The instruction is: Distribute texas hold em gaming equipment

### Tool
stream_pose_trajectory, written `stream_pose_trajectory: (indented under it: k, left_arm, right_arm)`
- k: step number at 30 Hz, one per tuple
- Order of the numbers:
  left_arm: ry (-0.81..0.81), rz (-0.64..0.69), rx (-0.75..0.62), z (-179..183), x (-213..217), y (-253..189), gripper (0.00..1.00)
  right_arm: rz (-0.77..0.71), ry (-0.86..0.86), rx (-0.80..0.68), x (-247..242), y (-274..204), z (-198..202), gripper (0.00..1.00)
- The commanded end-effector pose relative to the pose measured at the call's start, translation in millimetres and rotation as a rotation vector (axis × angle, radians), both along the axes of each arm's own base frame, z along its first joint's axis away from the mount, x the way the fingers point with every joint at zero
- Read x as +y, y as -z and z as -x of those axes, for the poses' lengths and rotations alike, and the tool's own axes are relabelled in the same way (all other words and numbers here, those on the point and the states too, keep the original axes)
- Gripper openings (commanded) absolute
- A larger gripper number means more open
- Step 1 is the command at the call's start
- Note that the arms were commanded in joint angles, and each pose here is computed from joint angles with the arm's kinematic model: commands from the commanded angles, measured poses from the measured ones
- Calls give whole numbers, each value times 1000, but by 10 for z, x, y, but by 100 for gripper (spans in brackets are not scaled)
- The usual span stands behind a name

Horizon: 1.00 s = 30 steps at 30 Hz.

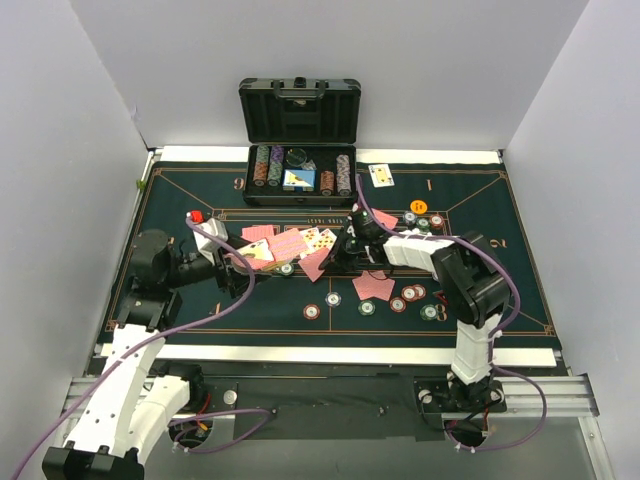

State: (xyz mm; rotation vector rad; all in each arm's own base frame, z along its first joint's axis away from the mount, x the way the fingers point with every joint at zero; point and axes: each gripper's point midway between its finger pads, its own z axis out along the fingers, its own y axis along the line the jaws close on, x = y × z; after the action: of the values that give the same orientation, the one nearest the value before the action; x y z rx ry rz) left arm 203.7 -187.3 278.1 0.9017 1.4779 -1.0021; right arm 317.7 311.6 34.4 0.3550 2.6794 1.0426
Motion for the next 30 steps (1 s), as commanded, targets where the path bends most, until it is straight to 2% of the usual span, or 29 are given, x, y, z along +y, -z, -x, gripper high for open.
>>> stream_pose_trajectory:
  k: [1, 2, 7, 9, 11, 17, 22, 26, 30]
  left_arm:
    - [-15, 10, -49, -14, 76, -102, 1]
    - [-23, 7, -44, -11, 93, -100, 0]
    - [-59, -39, -47, -63, 222, 66, 0]
    - [-58, -39, -41, -62, 230, 98, 0]
    - [-59, -32, -36, -76, 233, 106, 0]
    - [-62, -23, -42, -100, 254, 78, 0]
    - [-35, -17, -39, -49, 235, 70, 0]
    - [-4, -25, -41, -1, 220, 93, 0]
    - [11, -47, -46, 28, 225, 136, 0]
  right_arm:
    - [29, -14, -124, 60, -123, -244, 0]
    - [61, -30, -106, 28, -66, -188, 3]
    - [173, -52, -79, -136, 11, -72, 41]
    - [206, -55, -69, -236, -29, 0, 49]
    - [208, -58, -76, -298, -132, 65, 52]
    - [152, -12, -190, -419, -866, 67, 58]
    - [133, 14, -309, -453, -1464, 43, 59]
    - [178, -78, -363, -224, -1829, 87, 56]
    - [211, -173, -383, -13, -1922, 273, 54]
